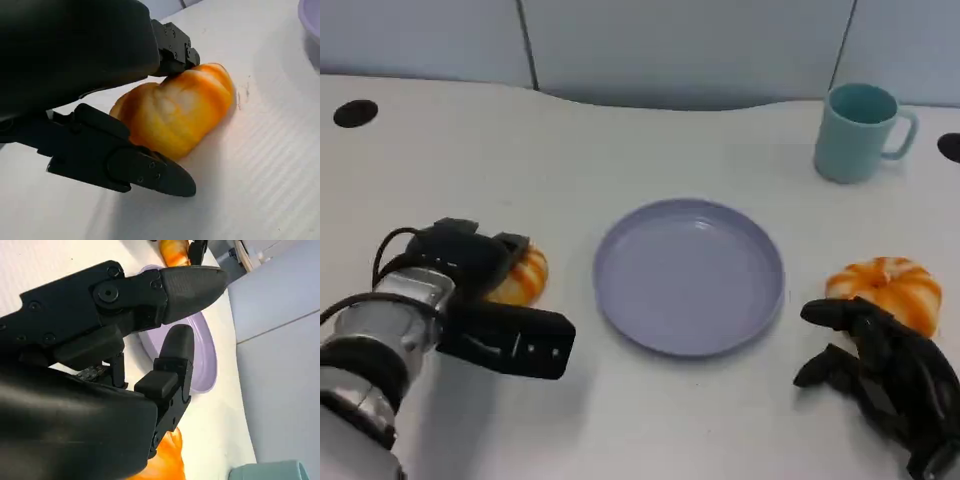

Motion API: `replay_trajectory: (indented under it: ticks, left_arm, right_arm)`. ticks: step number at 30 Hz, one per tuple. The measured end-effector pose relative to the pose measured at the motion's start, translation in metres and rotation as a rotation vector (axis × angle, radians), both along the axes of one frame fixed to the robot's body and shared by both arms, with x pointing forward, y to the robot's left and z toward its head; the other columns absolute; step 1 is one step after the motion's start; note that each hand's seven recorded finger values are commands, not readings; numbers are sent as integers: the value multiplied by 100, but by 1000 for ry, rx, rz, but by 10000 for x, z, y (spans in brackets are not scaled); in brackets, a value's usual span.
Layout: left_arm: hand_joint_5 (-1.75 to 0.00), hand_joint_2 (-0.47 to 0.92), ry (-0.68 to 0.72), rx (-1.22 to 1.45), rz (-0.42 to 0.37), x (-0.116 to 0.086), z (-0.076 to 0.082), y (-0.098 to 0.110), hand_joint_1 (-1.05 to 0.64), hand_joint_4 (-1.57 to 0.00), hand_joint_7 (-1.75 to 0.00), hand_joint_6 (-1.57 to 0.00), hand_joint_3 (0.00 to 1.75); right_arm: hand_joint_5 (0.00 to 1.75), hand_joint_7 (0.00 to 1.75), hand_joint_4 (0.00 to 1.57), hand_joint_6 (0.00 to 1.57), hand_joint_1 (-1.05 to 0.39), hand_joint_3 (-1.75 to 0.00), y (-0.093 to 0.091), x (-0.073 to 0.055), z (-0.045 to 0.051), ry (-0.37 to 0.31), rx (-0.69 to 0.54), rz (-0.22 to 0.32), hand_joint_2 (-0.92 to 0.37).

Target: Grasp the bread from the table and place it into the plate.

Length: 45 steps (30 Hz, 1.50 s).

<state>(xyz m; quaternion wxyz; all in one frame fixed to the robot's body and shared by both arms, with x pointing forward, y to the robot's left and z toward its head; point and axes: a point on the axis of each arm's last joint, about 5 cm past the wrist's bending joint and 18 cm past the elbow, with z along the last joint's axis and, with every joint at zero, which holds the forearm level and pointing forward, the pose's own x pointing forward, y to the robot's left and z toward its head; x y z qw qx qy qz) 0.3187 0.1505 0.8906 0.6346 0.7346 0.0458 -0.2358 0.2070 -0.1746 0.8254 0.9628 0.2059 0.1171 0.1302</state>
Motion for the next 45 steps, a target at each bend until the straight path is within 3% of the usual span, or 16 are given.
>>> replay_trajectory:
  ticks: [11,14,16,17,19,21,22,25,30,33,36,39,41,43,44,45]
  left_arm:
    - [0,91,-6,32,33,5,-29,-48,-73,0,0,-5,1]
    - [-8,92,-3,29,40,4,-33,-50,-60,-16,-6,-21,3]
    - [-38,92,0,11,41,2,-34,-50,-42,-68,-10,-73,10]
    - [-45,92,1,-19,40,-3,-39,-51,-39,-77,-9,-84,11]
    - [-137,92,-15,-61,28,-9,-43,-55,-38,-77,-13,-110,14]
    - [-165,92,-57,-79,3,-13,-43,-46,-36,-72,-65,-90,22]
    - [-171,92,-73,-87,-9,-17,-46,-42,-36,-70,-116,-70,36]
    - [-174,92,-129,-120,-42,-41,-74,-30,-32,-74,-151,-58,47]
    - [-175,92,-202,-150,-83,-102,-149,-1,-30,-78,-140,-60,42]
    - [-175,92,-224,-151,-97,-111,-159,13,-27,-79,-158,-57,42]
    - [-175,92,-249,-155,-113,-116,-163,22,-28,-76,-102,-71,28]
    - [-175,92,-253,-163,-117,-118,-162,32,-29,-76,-86,-77,27]
    - [-175,92,-256,-180,-112,-116,-157,36,-26,-78,-138,-65,34]
    - [-175,91,-271,-224,-91,-109,-143,36,-23,-80,-157,-61,34]
    - [-175,90,-277,-260,-75,-103,-130,34,-22,-80,-158,-60,33]
    - [-175,91,-287,-299,-59,-95,-115,31,-22,-79,-141,-64,31]
  right_arm:
    - [139,100,59,58,-42,-28,-41,-82,11,32,25,-7,-92]
    - [139,101,59,60,-43,-27,-47,-105,14,34,23,-9,-92]
    - [138,102,60,60,-44,-26,-52,-122,17,35,21,-13,-92]
    - [138,102,60,60,-43,-26,-51,-126,21,39,20,-16,-92]
    - [139,102,61,59,-43,-26,-48,-128,32,45,17,-20,-92]
    - [139,102,61,59,-44,-26,-47,-129,33,46,16,-21,-92]
    - [139,102,61,59,-44,-25,-47,-130,33,46,16,-22,-92]
    - [140,103,60,57,-44,-26,-48,-129,34,48,17,-23,-92]
    - [141,104,60,57,-43,-27,-45,-124,37,54,17,-25,-92]
    - [140,104,60,56,-42,-28,-42,-120,38,55,14,-25,-92]
    - [140,103,59,56,-43,-29,-39,-113,35,51,12,-25,-92]
    - [140,103,59,57,-44,-28,-35,-99,30,48,13,-22,-92]
    - [140,103,59,57,-44,-28,-34,-91,29,47,15,-19,-92]
    - [140,103,60,57,-44,-28,-31,-79,28,45,15,-18,-92]
    - [140,103,60,57,-44,-28,-30,-74,27,43,14,-17,-92]
    - [140,103,60,57,-43,-28,-28,-69,26,40,13,-17,-92]
